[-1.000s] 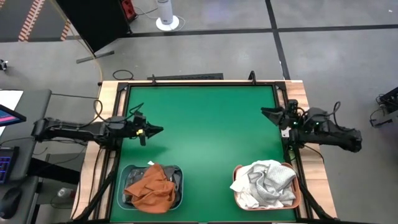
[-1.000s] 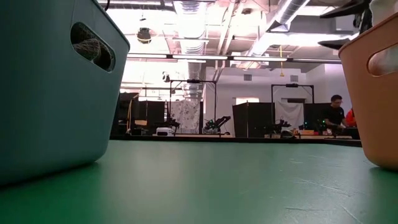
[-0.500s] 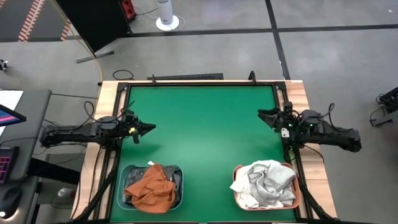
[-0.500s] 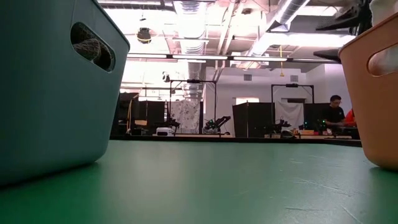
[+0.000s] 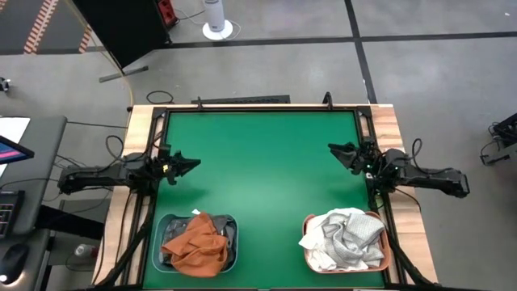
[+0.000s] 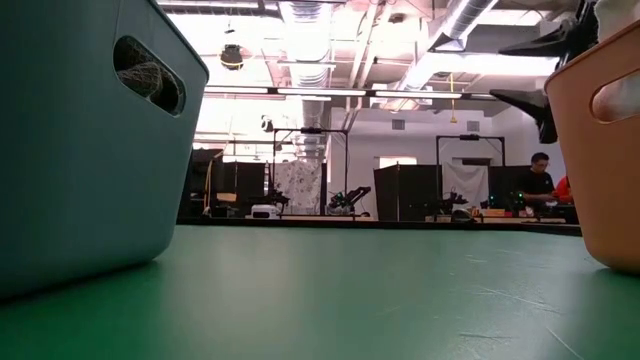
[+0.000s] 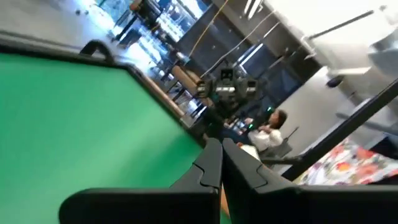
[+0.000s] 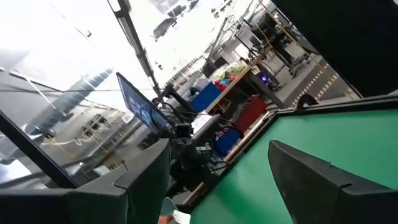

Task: Sort towels by color in basket
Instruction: Return to Home Position

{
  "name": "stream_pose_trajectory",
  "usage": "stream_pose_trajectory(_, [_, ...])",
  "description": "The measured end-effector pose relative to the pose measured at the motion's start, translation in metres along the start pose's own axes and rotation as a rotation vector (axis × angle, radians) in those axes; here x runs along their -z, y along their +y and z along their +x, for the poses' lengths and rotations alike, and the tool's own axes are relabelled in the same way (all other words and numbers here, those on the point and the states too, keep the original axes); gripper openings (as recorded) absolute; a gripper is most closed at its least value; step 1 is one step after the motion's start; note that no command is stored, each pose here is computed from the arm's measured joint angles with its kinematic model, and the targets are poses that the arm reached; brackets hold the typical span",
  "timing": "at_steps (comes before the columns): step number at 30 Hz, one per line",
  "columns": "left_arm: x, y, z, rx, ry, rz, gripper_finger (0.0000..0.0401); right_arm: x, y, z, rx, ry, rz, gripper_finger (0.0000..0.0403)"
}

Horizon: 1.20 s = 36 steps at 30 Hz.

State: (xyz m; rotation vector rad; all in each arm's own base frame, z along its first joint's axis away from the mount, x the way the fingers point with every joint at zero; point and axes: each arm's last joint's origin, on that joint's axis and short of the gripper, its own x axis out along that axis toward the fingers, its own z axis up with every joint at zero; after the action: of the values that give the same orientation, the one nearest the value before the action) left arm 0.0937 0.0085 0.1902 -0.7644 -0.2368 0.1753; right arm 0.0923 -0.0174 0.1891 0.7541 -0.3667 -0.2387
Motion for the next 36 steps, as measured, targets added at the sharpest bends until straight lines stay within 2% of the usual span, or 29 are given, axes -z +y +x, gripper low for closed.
stream_pose_trajectory(2, [0.002, 0.002, 0.001, 0.036, -0.044, -0.012, 0.0000, -0.001, 0.001, 0.000, -0.009, -0.008, -0.004, 0.0295])
stream_pose_trajectory(5, [0.003, 0.004, 0.001, 0.007, -0.038, 0.025, 0.0000, -0.002, 0.002, 0.000, -0.019, -0.027, 0.008, 0.0295])
stream_pose_trajectory(9, [0.003, 0.005, 0.001, -0.028, -0.066, 0.054, 0.0000, -0.002, -0.001, 0.000, 0.029, -0.038, 0.038, 0.0295])
stream_pose_trajectory(12, [0.008, 0.011, 0.001, -0.102, -0.032, 0.078, 0.0000, 0.000, -0.003, 0.000, 0.051, -0.020, 0.020, 0.0295])
stream_pose_trajectory(17, [0.010, 0.013, 0.002, -0.141, 0.013, 0.094, 0.0000, 0.004, -0.007, 0.000, 0.094, 0.026, -0.021, 0.0295])
stream_pose_trajectory(24, [0.011, 0.014, 0.001, -0.144, 0.016, 0.091, 0.0000, 0.011, -0.014, -0.001, 0.154, 0.092, -0.046, 0.0295])
stream_pose_trajectory(36, [0.011, 0.014, 0.001, -0.147, 0.020, 0.092, 0.0000, 0.012, -0.014, -0.001, 0.156, 0.101, -0.047, 0.0295])
